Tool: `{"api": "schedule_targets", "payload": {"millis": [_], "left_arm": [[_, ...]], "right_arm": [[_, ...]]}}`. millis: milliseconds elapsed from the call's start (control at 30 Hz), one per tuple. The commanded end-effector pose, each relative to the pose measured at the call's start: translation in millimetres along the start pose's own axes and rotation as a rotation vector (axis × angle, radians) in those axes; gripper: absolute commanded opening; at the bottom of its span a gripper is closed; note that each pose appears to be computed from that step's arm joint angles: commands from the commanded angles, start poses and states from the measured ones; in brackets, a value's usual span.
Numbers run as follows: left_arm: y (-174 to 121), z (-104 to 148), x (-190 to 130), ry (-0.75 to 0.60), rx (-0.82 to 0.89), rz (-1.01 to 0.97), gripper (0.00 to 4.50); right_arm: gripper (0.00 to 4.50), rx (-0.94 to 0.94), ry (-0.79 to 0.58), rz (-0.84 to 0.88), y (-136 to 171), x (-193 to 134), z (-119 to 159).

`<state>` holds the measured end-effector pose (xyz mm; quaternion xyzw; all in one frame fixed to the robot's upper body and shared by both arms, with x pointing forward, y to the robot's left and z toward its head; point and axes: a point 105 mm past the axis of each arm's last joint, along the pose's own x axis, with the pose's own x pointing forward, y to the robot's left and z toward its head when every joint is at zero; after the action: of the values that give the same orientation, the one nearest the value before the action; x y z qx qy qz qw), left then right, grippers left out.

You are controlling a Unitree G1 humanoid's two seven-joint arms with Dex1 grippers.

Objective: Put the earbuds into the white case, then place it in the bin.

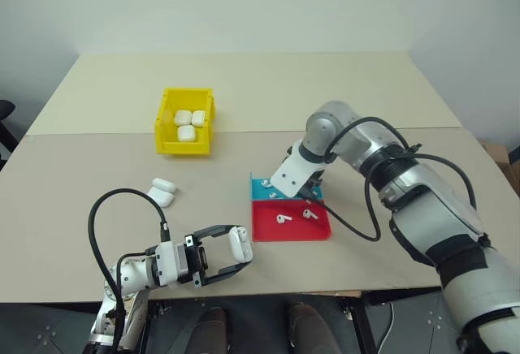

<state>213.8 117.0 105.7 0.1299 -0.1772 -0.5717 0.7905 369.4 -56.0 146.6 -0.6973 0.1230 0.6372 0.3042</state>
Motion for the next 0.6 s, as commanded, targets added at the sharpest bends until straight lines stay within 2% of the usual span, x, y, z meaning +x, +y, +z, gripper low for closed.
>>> {"api": "schedule_targets", "payload": {"millis": [33, 533, 600], "left_arm": [[-0.8, 8.7, 2.6, -0.026, 0.043, -0.004, 2.79], [-0.7, 7.5, 5.5, -0.030, 0.055, -0.007, 2.79], [-0.8, 7.1, 5.3, -0.027, 0.057, -0.006, 2.79]], "right_arm": [[2.58, -0.019, 0.013, -0.027, -6.9, -5.1, -0.6], [2.58, -0.033, 0.006, -0.023, -5.1, 4.0, -0.6], [2.20, -0.048, 0.007, -0.020, -4.0, 4.6, -0.5]]}}
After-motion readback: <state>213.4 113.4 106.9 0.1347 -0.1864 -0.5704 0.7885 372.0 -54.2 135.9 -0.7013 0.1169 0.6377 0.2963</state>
